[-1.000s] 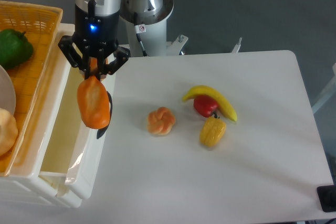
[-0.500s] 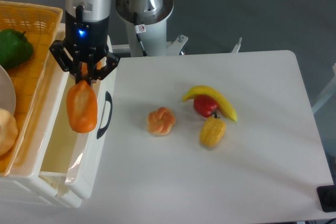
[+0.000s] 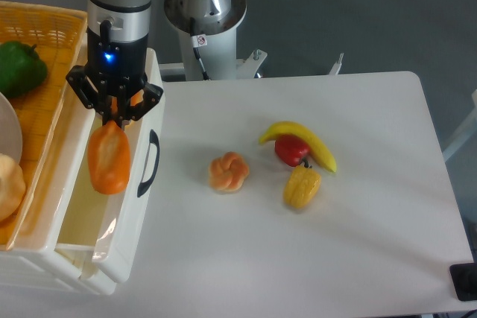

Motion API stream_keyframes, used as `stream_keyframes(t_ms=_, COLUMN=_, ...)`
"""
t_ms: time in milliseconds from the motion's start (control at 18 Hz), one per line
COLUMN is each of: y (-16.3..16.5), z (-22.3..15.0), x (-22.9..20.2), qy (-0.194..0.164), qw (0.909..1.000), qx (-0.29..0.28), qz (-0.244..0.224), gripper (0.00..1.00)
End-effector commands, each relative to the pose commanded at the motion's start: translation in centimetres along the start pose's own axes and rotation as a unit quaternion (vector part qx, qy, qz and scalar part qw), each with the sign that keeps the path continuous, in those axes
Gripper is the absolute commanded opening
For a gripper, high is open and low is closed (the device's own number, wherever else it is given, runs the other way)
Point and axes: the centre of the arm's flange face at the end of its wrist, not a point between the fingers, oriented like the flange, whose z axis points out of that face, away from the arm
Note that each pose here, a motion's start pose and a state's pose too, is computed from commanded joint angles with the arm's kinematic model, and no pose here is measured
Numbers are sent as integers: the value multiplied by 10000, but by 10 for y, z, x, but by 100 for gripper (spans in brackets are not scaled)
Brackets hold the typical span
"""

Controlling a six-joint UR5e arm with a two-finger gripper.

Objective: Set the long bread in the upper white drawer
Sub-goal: 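Lower the bread loaf into the open upper drawer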

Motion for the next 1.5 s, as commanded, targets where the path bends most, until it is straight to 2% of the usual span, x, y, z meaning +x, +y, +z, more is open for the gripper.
stream_keyframes(t_ms=444, y=6, z=24, x=20, qy=129, qw=9996, qx=-227, qz=111, gripper=19)
stream_keyframes(t_ms=722, y=9, z=29, x=20, qy=130, qw=9994, qx=-275, qz=137, gripper=25)
stream_keyframes(t_ms=1222, y=9, z=22, x=22, qy=84, qw=9994, qx=-219, qz=240, gripper=26)
stream_keyframes(t_ms=1333, y=9, z=23, x=21, qy=87, qw=9993, qx=-226, qz=284, gripper=53)
stream_keyframes(t_ms=1444, y=8, z=21, x=19, qy=74, qw=9991, qx=-200, qz=353, gripper=62)
stream_keyframes(t_ms=1500, y=8, z=20, x=19, qy=72, qw=9991, qx=-193, qz=363, gripper=71)
